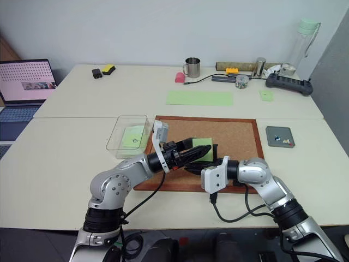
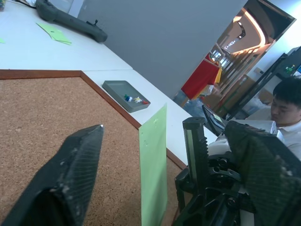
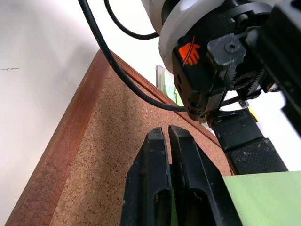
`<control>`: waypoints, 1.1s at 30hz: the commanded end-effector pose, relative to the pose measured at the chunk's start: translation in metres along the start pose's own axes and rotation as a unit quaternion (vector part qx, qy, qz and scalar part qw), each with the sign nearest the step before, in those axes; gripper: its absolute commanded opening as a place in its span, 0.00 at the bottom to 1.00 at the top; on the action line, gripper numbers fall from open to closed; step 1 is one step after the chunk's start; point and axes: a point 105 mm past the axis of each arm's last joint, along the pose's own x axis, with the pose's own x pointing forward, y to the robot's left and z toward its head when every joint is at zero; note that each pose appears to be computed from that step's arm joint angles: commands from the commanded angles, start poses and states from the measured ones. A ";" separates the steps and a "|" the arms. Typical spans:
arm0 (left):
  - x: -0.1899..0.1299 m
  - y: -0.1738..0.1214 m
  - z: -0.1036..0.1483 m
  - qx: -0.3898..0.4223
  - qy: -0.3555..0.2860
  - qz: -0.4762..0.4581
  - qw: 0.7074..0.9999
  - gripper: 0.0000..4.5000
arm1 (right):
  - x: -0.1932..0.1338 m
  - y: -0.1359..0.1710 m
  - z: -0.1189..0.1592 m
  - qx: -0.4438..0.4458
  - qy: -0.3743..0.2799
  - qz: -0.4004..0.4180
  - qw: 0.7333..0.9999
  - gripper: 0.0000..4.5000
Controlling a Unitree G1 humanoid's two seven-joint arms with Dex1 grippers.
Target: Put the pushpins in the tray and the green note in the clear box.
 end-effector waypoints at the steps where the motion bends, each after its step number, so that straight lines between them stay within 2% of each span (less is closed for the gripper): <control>1: 0.001 -0.009 0.009 0.011 -0.014 -0.019 1.000 0.71 | -0.001 -0.015 0.010 -0.018 -0.019 -0.021 0.999 0.00; 14: 0.003 -0.010 0.009 0.016 -0.006 -0.024 1.000 0.15 | 0.001 -0.018 0.016 -0.024 -0.027 -0.028 0.999 0.00; 18: 0.003 -0.008 0.010 0.017 -0.007 -0.020 1.000 0.01 | 0.001 -0.022 0.017 -0.028 -0.029 -0.035 0.999 0.00; 22: 0.004 0.011 0.009 0.030 -0.002 0.034 0.999 0.01 | 0.000 -0.026 0.019 -0.034 -0.031 -0.041 0.998 0.00; 27: 0.002 0.045 0.022 0.098 -0.023 0.128 0.987 0.01 | 0.000 -0.032 0.025 -0.042 -0.039 -0.050 0.997 0.00; 33: 0.007 0.046 0.033 0.111 -0.047 0.124 0.985 0.01 | -0.003 -0.033 0.026 -0.041 -0.034 -0.056 0.997 0.00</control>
